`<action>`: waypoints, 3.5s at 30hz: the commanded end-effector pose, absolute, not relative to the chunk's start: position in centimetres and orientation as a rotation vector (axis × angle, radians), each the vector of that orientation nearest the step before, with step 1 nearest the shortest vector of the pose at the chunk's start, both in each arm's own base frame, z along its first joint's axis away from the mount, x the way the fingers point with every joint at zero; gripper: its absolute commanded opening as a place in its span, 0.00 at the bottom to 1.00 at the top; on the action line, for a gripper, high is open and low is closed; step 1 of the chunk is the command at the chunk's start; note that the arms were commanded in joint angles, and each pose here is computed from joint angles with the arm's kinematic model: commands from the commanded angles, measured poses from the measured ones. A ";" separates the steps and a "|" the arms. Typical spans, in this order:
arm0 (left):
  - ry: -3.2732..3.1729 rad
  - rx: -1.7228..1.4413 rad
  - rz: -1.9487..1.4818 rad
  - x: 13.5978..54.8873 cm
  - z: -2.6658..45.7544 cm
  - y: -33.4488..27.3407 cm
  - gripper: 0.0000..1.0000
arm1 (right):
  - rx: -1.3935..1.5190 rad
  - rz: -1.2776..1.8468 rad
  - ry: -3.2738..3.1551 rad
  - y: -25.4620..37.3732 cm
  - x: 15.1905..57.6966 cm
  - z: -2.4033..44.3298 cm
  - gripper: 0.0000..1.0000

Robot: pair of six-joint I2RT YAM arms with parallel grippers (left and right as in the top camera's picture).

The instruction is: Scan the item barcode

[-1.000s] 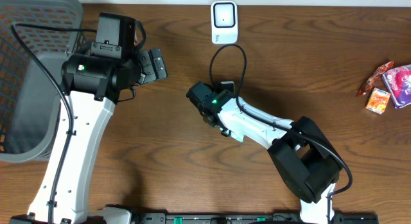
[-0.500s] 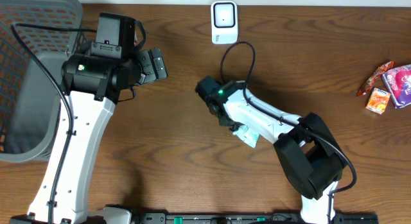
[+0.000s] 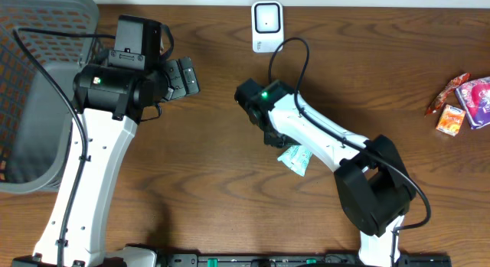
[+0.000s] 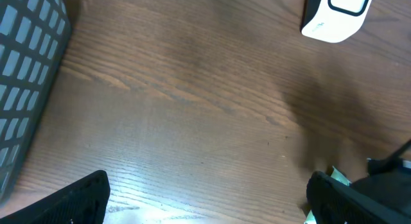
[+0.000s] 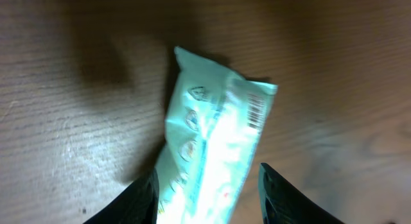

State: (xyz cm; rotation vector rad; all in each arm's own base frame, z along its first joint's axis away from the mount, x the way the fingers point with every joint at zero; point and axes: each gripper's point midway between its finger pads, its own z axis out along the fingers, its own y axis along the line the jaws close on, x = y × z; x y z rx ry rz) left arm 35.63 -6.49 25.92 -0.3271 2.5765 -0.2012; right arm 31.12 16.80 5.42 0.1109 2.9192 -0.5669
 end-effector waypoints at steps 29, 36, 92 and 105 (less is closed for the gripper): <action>2.582 -0.338 -0.203 35.6 25.8 -6.4 0.98 | 0.142 -0.400 3.077 17.5 27.3 -0.9 0.01; 2.582 -0.338 -0.203 35.6 25.8 -6.4 0.98 | -0.109 0.195 3.138 23.2 31.1 3.6 0.01; 2.582 -0.338 -0.203 35.6 25.8 -6.4 0.98 | -0.199 0.089 2.755 26.7 34.0 1.0 0.61; 2.583 -0.338 -0.203 35.6 25.8 -6.4 0.98 | -0.228 -0.262 2.700 21.1 34.1 6.4 0.61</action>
